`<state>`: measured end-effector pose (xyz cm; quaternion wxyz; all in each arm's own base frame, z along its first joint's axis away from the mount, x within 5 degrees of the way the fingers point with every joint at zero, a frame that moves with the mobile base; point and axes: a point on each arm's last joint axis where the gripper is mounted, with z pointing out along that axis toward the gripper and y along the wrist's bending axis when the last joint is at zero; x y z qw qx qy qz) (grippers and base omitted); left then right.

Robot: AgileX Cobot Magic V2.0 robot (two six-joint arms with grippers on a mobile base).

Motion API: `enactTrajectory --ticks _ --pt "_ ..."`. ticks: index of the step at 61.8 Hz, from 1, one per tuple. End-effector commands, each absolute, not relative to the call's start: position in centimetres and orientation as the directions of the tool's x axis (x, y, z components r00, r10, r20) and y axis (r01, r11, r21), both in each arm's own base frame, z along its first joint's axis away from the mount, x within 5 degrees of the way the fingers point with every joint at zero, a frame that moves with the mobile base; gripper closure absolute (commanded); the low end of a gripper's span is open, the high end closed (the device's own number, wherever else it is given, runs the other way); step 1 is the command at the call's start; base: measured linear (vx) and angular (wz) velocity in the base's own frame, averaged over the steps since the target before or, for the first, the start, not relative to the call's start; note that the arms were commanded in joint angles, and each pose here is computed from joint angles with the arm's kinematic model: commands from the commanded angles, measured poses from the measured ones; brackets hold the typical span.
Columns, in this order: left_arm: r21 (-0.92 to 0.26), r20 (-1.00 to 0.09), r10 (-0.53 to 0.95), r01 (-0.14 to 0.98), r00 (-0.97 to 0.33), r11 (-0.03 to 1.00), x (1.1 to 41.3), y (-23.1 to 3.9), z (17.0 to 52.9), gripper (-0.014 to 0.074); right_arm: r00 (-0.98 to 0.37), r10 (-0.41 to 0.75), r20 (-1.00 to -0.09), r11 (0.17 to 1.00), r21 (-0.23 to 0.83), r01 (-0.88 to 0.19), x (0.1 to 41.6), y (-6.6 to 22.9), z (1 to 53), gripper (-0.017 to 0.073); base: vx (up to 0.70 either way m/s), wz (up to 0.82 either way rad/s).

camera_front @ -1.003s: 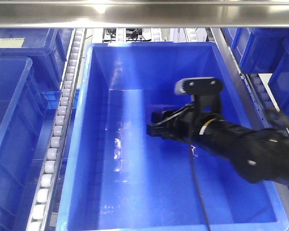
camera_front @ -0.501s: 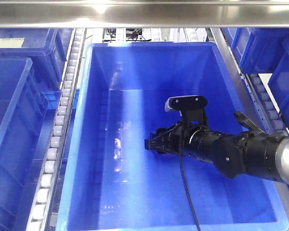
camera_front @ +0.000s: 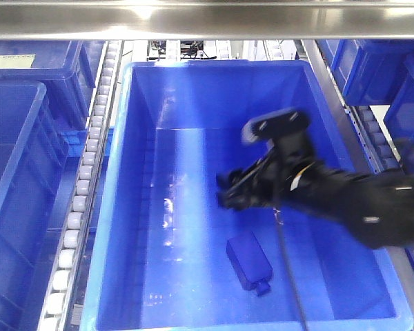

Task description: Pour parts from conveyor to right shelf

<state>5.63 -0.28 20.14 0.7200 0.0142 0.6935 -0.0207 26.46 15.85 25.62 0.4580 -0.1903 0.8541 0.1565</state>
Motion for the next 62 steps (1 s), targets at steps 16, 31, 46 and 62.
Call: enactTrajectory --ticks 16,31,46,62 --pt "-0.020 -0.995 -0.025 0.056 0.094 0.998 5.6 -0.3 19.9 0.0599 -0.236 -0.080 -0.969 0.870 0.048 -0.491 20.6 12.0 32.5 0.0010 0.00 0.00" --pt "-0.020 -0.995 -0.025 0.056 0.094 0.998 5.6 -0.3 19.9 0.0599 -0.167 -0.070 -0.984 0.861 0.025 -0.509 14.8 8.7 32.8 0.0010 0.00 0.00" --pt "-0.020 -0.995 -0.025 0.056 0.094 0.998 5.6 -0.3 19.9 0.0599 -0.060 -0.033 -0.998 0.851 0.003 -0.525 8.6 5.3 32.5 0.0016 0.00 0.00" --pt "-0.020 -0.995 -0.025 0.056 0.094 0.998 5.6 -0.3 19.9 0.0599 0.087 0.005 -0.996 0.849 -0.041 -0.527 2.8 2.0 30.6 0.0061 0.00 0.00"
